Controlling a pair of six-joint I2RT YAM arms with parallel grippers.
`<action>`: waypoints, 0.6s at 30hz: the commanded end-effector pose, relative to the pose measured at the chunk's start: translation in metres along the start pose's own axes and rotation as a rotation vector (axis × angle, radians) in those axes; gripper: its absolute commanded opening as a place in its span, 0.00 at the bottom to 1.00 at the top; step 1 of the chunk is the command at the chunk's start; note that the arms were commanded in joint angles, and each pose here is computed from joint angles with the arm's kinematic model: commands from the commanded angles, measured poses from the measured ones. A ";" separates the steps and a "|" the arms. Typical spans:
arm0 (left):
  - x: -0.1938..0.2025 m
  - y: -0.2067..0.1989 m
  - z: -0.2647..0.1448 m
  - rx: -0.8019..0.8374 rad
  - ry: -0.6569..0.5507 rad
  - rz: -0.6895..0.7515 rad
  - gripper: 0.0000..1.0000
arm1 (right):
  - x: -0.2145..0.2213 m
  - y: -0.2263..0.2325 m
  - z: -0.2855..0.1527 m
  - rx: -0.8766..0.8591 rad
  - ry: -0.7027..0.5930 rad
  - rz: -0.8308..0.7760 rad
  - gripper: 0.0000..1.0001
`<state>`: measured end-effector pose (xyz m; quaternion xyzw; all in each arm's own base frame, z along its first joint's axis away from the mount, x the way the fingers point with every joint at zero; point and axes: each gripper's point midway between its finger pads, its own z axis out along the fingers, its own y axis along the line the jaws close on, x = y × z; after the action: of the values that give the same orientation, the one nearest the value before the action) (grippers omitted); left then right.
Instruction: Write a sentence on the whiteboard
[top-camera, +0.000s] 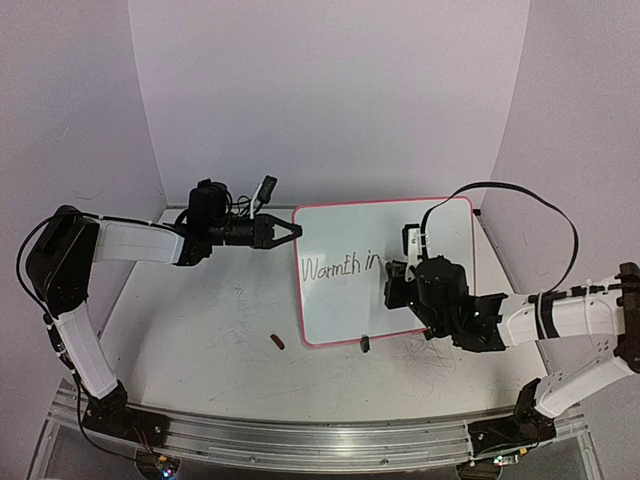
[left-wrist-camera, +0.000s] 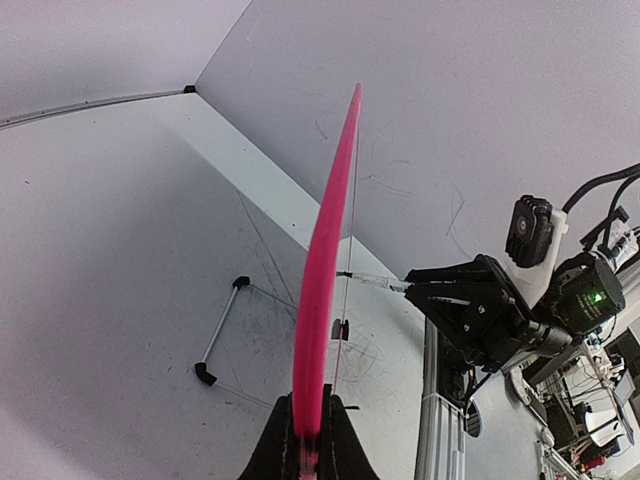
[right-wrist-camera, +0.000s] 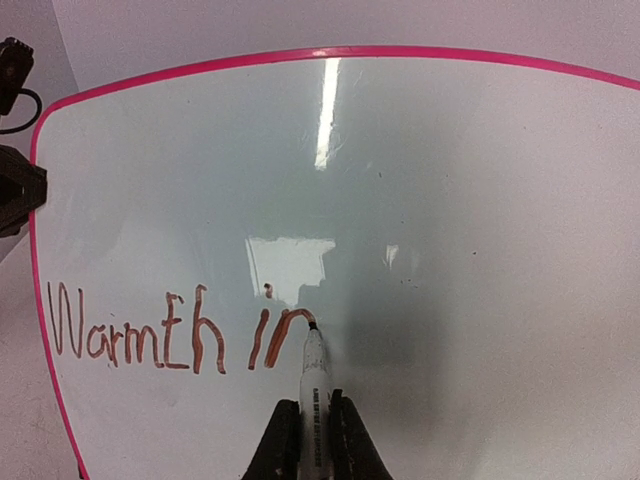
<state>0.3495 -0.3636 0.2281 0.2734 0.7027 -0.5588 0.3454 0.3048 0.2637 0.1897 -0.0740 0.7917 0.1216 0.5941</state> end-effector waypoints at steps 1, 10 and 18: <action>0.013 -0.011 0.009 0.008 0.047 -0.004 0.00 | 0.018 -0.009 -0.003 0.022 0.057 -0.014 0.00; 0.014 -0.011 0.010 0.010 0.049 -0.003 0.00 | 0.028 -0.009 -0.007 0.020 0.078 -0.008 0.00; 0.014 -0.012 0.010 0.011 0.049 -0.002 0.00 | 0.031 -0.008 -0.009 0.022 0.081 -0.004 0.00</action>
<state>0.3495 -0.3636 0.2280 0.2734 0.7027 -0.5587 0.3453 0.2941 0.2631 0.1761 -0.0703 0.8031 0.1295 0.5774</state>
